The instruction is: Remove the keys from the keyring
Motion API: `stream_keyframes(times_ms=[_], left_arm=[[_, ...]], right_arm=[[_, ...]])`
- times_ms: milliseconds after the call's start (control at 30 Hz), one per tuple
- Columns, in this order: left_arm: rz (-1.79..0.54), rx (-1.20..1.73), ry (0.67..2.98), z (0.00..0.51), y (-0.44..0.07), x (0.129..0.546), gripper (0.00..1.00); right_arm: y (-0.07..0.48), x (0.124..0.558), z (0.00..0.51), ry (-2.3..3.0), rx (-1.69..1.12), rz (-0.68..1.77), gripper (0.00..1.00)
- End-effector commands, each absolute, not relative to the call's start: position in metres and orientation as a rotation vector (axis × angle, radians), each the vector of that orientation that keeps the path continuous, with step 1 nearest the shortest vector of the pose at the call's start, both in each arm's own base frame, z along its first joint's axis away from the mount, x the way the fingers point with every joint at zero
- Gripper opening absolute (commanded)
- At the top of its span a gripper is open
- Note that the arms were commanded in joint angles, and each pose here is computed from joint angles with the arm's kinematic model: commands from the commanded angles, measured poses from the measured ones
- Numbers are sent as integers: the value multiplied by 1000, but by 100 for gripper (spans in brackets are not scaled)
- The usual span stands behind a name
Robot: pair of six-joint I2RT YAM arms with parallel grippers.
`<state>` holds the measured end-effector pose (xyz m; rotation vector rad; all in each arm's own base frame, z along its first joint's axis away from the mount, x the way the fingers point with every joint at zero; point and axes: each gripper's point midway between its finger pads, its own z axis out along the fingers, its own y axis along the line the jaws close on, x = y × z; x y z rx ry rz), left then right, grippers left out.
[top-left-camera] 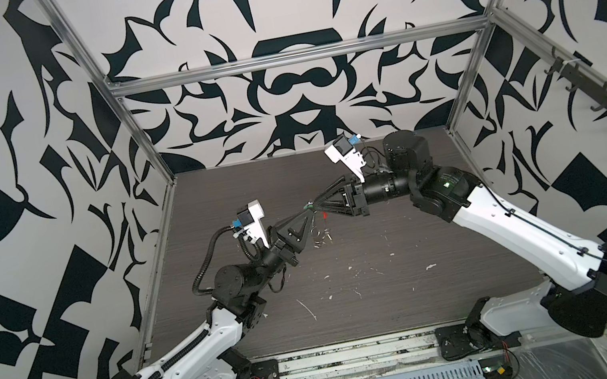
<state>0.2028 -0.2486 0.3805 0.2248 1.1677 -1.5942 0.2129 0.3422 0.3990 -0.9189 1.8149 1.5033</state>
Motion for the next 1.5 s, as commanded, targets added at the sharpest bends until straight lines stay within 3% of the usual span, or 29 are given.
stream_keyframes(times_ms=[0,367,433,600,633,733,833,1000,1267,1467], left_arm=[[-1586,218,1114,391,-241,198,0],[-1575,209,1119,390,-239,199,0],[-1576,209,1121,389,-239,199,0],[-1579,198,1141,389,-240,201,0],[-1577,197,1156,387,-240,201,2],[-1550,177,1205,381,-236,201,26],[-1518,181,1254,378,-233,199,43],[-1420,244,1397,371,-234,195,57],[-1303,478,1564,362,-253,187,62],[-1276,624,1633,359,-270,186,56]], right_arm=[[343,203,418,1729,-973,1505,26],[344,206,415,1743,-975,1453,9],[344,206,415,1742,-973,1447,1],[338,207,417,1753,-974,1388,0],[336,206,418,1755,-978,1364,0],[327,205,413,1803,-988,1286,0],[317,204,402,1871,-1000,1209,0],[302,197,379,1985,-1057,1102,0],[293,178,376,1949,-1159,1101,0],[291,173,379,1907,-1174,1110,0]])
